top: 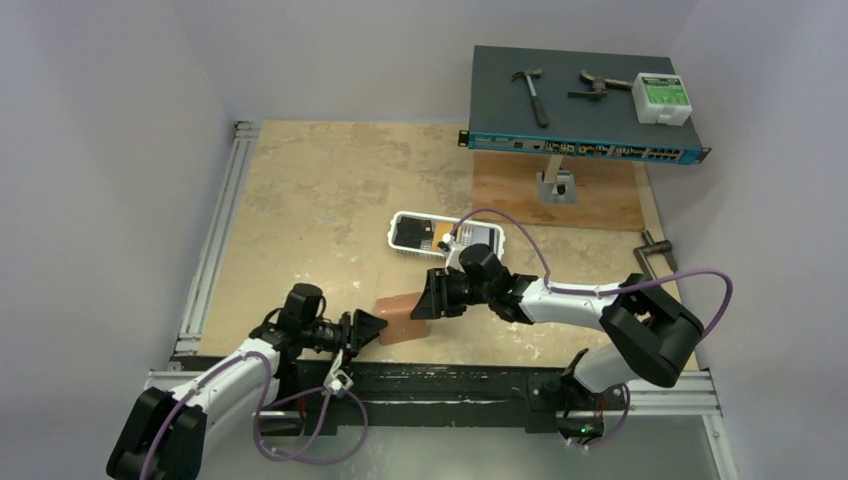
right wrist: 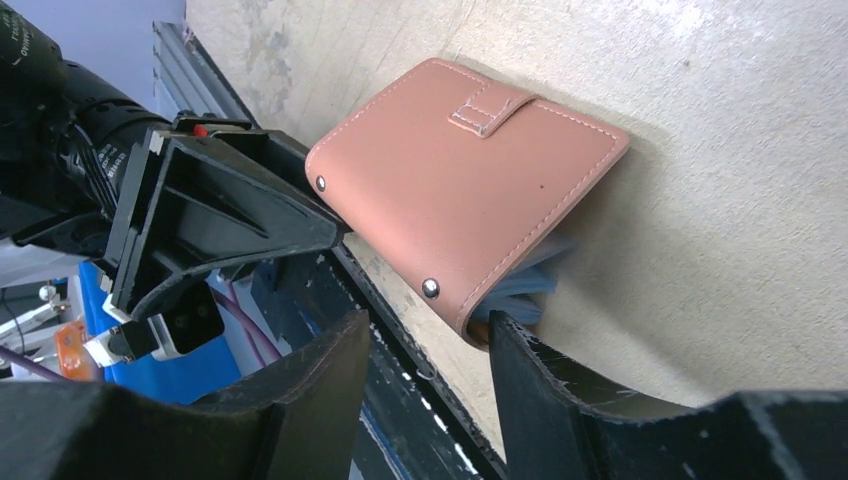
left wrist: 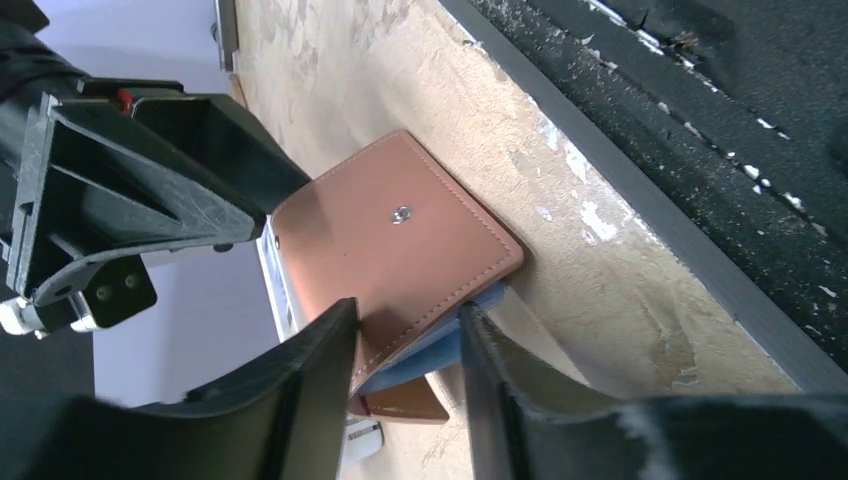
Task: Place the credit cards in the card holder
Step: Pick up the card holder from the center of the board, then open the card holder.
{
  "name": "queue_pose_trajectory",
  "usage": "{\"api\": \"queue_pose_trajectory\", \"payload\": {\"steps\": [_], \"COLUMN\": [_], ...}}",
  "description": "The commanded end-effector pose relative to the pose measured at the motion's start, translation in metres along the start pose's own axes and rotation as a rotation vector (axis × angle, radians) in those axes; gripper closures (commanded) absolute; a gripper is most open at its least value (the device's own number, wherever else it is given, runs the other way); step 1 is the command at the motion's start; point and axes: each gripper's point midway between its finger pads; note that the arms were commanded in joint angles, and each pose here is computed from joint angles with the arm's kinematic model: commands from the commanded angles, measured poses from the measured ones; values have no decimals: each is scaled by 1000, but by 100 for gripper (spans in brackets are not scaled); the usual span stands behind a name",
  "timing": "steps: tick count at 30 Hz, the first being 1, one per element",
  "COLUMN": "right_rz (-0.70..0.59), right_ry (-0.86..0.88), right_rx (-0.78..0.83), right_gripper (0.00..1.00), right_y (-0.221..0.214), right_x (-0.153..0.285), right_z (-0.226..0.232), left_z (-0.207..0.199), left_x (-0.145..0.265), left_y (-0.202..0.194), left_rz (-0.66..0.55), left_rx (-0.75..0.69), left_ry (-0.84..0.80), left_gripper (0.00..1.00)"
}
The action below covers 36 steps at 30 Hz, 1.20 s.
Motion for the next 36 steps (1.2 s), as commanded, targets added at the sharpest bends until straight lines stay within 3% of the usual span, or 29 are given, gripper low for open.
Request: {"api": "queue_pose_trajectory", "payload": {"steps": [1, 3, 7, 16, 19, 26, 30, 36], "right_rz": [-15, -16, -18, -31, -60, -117, -144, -285], "right_ry": [88, 103, 138, 239, 263, 281, 244, 209], "right_rx": [20, 19, 17, 22, 27, 38, 54, 67], "right_gripper": [54, 58, 64, 77, 77, 74, 57, 44], "right_y": [10, 12, 17, 31, 37, 46, 48, 63], "right_x": [1, 2, 5, 19, 30, 54, 66, 106], "right_z": [22, 25, 36, 75, 87, 103, 97, 82], "left_z": [40, 45, 69, 139, 156, 187, 185, 177], "left_x": [-1, 0, 1, 10, 15, 34, 39, 46], "left_y": [5, 2, -11, -29, -33, -60, -55, -48], "left_rz": [-55, -43, 22, 164, 205, 347, 374, 415], "left_rx": [-254, -242, -224, 46, 234, 806, 1191, 1687], "left_ry": [99, 111, 181, 330, 353, 428, 462, 497], "left_gripper": [65, 71, 72, 73, 76, 100, 100, 100]}}
Point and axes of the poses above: each gripper's point midway between its finger pads, its own x axis back along the fingers, its own z axis along the line the jaws close on, y = z × x, and after that the axes turned 8 degrees about -x, right-handed
